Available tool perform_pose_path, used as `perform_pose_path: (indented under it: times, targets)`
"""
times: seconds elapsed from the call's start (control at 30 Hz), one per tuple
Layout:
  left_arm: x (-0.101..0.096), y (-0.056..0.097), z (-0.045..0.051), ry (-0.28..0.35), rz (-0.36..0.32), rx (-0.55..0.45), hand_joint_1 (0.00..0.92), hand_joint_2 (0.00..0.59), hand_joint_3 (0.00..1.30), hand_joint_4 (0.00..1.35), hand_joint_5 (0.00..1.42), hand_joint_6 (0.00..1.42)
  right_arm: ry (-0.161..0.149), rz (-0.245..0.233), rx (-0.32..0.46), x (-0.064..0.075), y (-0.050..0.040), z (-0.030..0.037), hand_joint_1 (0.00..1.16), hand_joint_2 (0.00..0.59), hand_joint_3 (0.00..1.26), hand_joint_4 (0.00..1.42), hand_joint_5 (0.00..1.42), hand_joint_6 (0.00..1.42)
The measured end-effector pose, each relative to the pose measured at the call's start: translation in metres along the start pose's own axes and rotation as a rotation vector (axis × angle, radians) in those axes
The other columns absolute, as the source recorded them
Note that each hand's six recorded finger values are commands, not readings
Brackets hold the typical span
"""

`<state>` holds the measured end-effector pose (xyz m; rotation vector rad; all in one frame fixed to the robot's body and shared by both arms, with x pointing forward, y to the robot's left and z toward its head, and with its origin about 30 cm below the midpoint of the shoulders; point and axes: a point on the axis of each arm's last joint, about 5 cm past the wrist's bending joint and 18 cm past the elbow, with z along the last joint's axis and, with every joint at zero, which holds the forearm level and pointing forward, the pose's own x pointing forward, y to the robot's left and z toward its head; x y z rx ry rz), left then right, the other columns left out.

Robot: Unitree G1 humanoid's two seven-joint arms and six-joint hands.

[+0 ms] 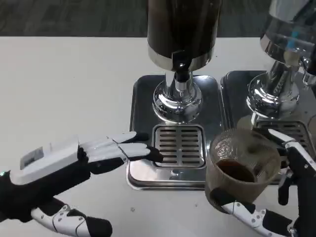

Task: Grasp the cup under the faucet to collect the drink, then remove the cup.

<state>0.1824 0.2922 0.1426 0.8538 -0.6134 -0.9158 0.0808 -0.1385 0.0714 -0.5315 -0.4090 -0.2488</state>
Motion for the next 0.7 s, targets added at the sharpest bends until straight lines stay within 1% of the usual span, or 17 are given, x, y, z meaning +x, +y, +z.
perform_pose_path:
  times: [0.3,0.7]
  targets:
    - [-0.0030,0.0007,-0.0007,0.016,0.003,-0.003,0.000,0.149,0.17,0.05,0.02,0.07,0.007,-0.007,0.002,-0.0006,0.0005,0.0004,0.95,0.111,0.71,0.78,0.97,1.36]
    - [-0.0022,-0.0010,-0.0011,0.014,0.008,-0.012,0.000,0.145,0.17,0.05,0.02,0.07,0.004,-0.010,0.001,-0.0002,-0.0002,0.0004,0.95,0.113,0.72,0.79,0.99,1.37]
